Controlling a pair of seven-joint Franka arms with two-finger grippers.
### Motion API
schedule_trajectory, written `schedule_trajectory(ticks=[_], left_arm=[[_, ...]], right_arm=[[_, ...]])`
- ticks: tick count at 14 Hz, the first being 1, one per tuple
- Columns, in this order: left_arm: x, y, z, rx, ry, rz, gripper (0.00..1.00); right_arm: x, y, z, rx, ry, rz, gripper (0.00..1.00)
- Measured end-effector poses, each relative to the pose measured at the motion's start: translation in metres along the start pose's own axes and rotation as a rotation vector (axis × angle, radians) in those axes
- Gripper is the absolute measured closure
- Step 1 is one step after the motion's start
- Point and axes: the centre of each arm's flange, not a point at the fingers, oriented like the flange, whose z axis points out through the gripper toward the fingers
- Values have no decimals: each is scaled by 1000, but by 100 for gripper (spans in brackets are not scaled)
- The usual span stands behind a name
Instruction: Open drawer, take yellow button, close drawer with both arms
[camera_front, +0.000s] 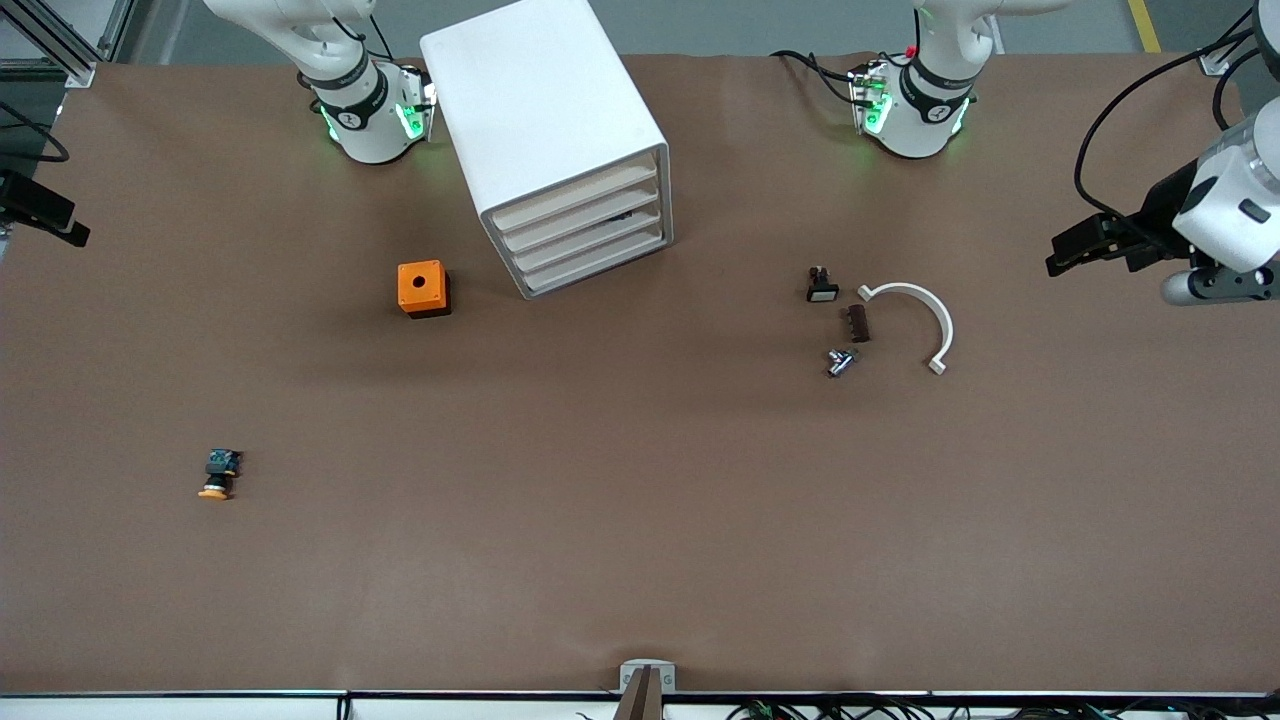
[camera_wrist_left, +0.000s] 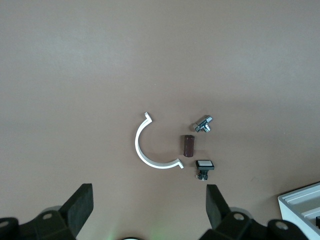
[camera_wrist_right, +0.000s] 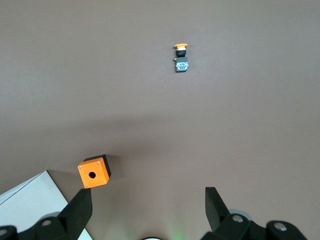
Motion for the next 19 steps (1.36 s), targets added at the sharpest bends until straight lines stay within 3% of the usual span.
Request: schedule_trajectory(ticks=[9,19], left_arm=[[-10,-16,-49,-9,120,8,0],[2,-10,-55,27,138,24,0]], right_arm=[[0,-4,1,0,-3,-8,0],[-1,-6,1,13,-2,18,0]])
